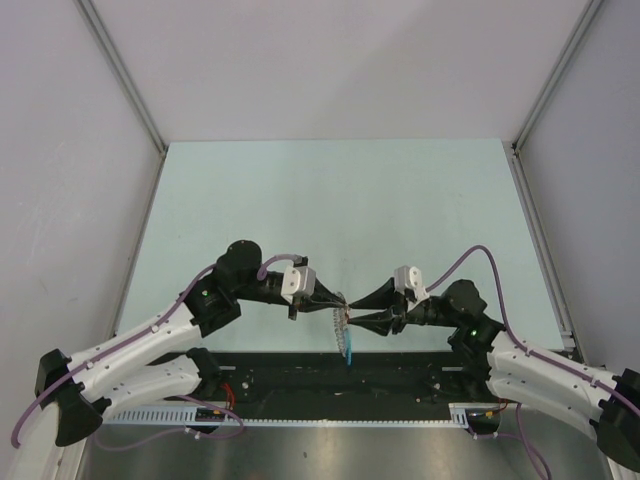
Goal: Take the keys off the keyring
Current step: Remove the key from the keyring.
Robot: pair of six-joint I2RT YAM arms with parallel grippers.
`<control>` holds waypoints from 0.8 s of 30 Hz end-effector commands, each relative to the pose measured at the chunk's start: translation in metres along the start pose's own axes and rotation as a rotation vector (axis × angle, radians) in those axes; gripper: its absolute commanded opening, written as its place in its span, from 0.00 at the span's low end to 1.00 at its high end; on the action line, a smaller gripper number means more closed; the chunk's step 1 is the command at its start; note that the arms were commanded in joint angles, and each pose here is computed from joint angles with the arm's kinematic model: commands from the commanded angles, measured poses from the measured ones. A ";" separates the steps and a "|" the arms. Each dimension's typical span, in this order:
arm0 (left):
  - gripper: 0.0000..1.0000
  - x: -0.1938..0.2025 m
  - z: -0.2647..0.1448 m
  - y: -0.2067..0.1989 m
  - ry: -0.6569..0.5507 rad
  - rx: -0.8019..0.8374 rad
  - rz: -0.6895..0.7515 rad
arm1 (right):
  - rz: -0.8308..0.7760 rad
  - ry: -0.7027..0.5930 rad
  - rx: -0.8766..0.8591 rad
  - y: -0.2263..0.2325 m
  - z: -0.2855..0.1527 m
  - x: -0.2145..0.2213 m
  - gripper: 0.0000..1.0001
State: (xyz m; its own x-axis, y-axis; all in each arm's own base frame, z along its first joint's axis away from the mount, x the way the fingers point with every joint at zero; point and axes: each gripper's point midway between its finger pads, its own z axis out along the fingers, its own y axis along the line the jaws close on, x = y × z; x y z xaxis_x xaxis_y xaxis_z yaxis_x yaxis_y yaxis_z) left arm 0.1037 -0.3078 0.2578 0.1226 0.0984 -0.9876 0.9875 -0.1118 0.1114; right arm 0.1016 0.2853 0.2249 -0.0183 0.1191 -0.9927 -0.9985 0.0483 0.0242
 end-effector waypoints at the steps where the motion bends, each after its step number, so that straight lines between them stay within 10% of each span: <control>1: 0.00 -0.033 -0.002 0.003 -0.072 0.007 0.068 | -0.096 -0.090 -0.057 0.009 0.008 -0.037 0.37; 24: 0.00 -0.026 0.000 0.004 -0.053 0.014 0.059 | -0.075 -0.113 -0.002 0.001 0.019 -0.051 0.35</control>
State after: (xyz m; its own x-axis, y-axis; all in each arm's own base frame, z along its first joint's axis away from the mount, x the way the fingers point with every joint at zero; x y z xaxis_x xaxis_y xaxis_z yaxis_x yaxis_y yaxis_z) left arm 0.1047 -0.3087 0.2544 0.1165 0.1078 -0.9873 0.9881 -0.1135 0.1042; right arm 0.0977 0.2941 0.2453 0.0346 0.1453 -0.9888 -0.9990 0.0317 -0.0303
